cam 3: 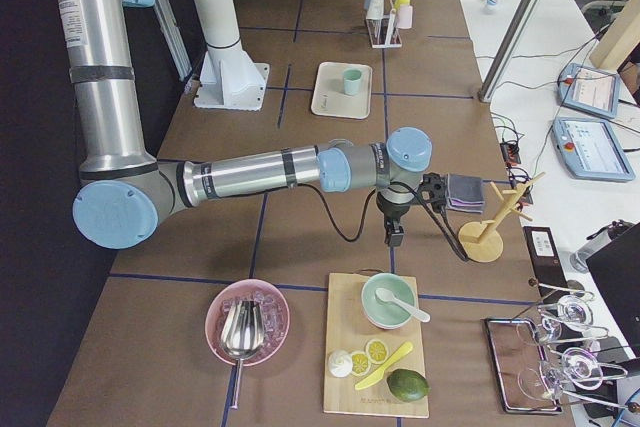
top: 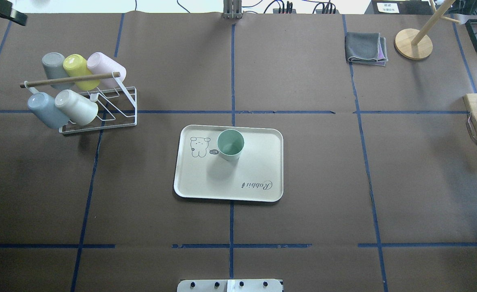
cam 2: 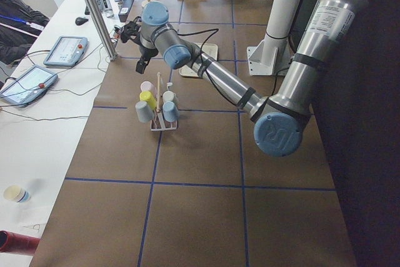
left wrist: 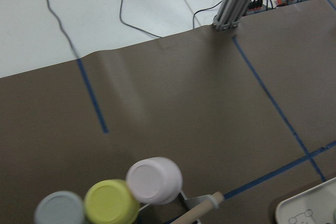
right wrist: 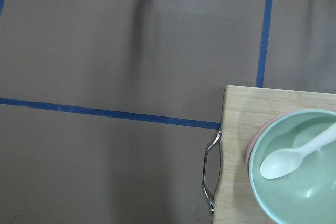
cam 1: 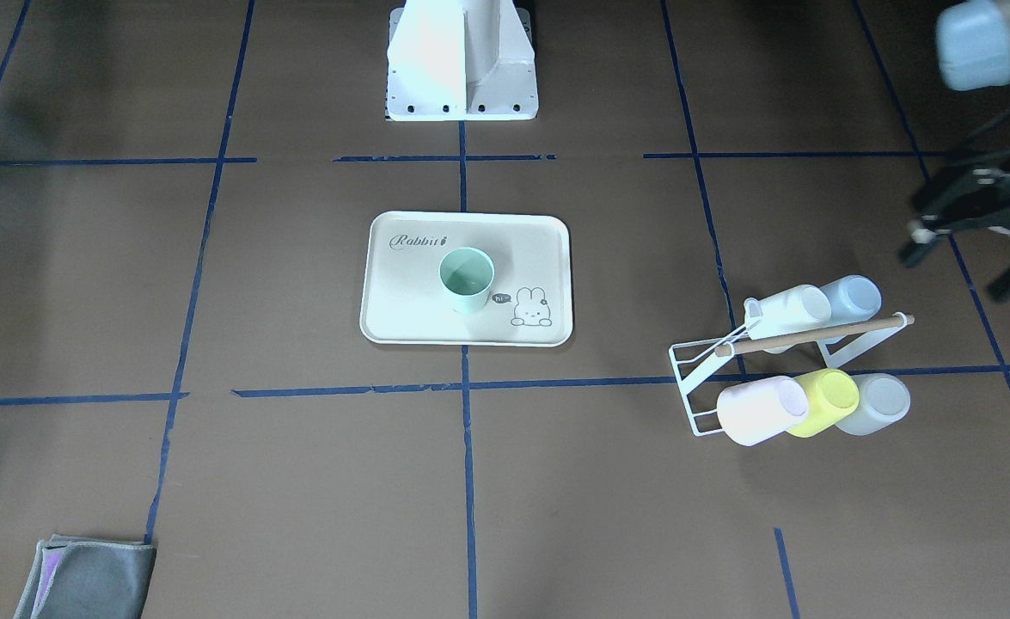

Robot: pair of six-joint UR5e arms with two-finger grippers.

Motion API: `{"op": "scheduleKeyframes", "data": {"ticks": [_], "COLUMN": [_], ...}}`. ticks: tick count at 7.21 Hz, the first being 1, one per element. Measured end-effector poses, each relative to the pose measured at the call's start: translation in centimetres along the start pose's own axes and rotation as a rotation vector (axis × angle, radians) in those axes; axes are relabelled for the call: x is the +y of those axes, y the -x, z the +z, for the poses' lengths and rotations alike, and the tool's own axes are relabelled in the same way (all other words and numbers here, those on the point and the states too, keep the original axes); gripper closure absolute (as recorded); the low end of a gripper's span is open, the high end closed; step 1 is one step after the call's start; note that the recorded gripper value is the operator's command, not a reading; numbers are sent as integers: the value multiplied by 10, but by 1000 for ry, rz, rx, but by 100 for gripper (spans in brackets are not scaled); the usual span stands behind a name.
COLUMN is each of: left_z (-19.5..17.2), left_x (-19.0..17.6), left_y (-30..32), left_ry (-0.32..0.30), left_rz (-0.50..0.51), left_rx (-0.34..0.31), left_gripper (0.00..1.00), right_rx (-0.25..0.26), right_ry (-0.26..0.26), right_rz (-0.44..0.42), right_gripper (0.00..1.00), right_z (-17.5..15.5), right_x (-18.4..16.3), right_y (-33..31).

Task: Pick up and place green cup on tray

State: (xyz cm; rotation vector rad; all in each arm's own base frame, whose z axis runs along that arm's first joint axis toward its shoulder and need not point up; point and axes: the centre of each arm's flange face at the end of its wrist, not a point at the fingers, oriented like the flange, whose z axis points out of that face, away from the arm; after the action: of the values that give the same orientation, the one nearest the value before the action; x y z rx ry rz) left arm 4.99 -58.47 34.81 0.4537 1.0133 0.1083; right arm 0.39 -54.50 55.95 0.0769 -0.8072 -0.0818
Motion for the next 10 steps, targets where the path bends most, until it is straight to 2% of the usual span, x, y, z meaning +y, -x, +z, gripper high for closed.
{"op": "scheduleKeyframes", "data": {"ticks": [2,4,5,7,10], "left_z": [-7,22,33,39,29], "left_x": [33,88,124,175,191], "left_y": [121,223,256,284,285], "left_ry": [92,268,343,412,418], "left_rz": [-12,-51,-44,-60,-127], "left_rx": [-74,-206,-242,-249,-190], "left_gripper": [0,0,0,0,0], "right_rx": [7,7,4,1,-1], "right_ry": [-8,-14,-16,-15,-11], "right_rz": [11,23,32,45,52], "right_gripper": [0,0,0,0,0], "right_z": [-4,-8,-10,-11,-9], "right_x": [1,2,3,4,6], "right_y": [-7,-11,-13,-17,-20]}}
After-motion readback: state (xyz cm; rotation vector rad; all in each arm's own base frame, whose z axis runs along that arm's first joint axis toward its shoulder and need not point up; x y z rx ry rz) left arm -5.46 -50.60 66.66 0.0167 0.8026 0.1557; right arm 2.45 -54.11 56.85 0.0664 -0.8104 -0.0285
